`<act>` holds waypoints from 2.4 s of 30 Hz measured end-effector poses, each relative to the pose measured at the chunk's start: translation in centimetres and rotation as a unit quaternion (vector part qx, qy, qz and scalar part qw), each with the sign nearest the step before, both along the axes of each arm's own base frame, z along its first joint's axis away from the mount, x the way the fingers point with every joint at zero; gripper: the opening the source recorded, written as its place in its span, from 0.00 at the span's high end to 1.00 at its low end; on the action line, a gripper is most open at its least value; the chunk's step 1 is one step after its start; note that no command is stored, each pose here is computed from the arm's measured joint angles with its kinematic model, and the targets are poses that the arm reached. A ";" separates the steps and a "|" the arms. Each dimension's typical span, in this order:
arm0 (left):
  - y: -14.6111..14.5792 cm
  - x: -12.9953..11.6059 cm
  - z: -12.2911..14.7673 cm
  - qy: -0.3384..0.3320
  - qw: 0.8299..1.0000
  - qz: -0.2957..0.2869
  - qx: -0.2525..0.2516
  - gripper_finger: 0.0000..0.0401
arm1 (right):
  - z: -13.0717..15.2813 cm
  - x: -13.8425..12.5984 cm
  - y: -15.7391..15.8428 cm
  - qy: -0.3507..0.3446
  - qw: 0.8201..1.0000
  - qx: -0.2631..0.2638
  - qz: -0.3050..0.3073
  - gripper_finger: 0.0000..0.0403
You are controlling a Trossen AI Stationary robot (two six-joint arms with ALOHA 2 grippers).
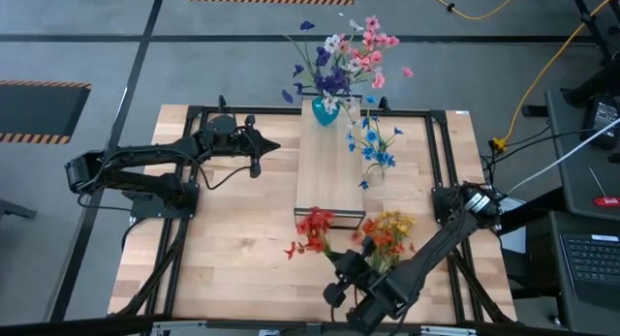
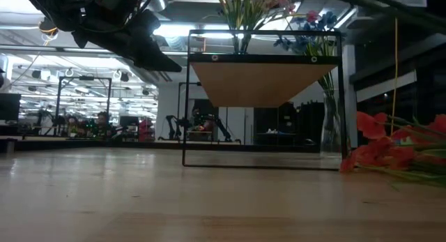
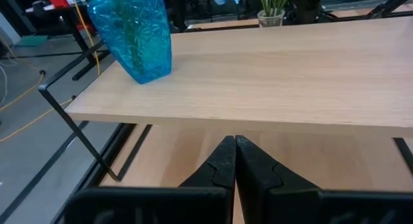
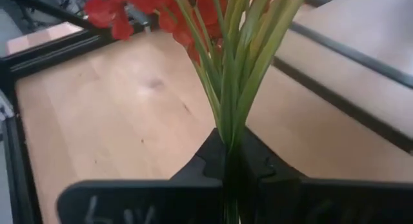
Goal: Pick and place flowers into a vace then onto a shelf
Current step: Put the red flowers into the transparent vase
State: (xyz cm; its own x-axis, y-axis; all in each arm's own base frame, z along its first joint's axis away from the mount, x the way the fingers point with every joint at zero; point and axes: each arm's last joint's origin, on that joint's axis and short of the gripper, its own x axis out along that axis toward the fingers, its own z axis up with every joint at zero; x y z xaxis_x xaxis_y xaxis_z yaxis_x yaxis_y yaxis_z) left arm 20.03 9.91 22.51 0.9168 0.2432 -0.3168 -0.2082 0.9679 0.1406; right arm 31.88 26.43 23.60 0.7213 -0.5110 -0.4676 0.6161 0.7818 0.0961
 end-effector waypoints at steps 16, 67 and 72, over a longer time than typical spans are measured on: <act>-0.3 0.1 0.0 -0.007 0.998 -0.059 -0.006 0.99 | 1.3 -5.3 1.0 -0.088 0.995 -0.038 -0.042 0.98; -0.6 0.2 0.1 -0.009 0.998 -0.062 -0.002 0.99 | 15.6 -11.1 -11.9 0.138 0.920 0.016 0.367 0.98; -0.8 0.3 0.1 -0.011 0.998 -0.066 -0.004 0.99 | 13.4 -11.9 -14.0 0.088 0.904 0.014 0.417 0.98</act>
State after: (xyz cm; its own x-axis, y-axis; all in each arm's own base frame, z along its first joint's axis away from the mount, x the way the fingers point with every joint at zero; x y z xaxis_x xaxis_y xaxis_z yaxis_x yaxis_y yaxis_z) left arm 20.37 9.14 22.63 0.9474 0.1181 -0.2975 -0.0823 0.9880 0.1304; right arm 19.95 12.40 36.97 0.7626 0.1914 -0.6179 -0.1798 0.9803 0.0816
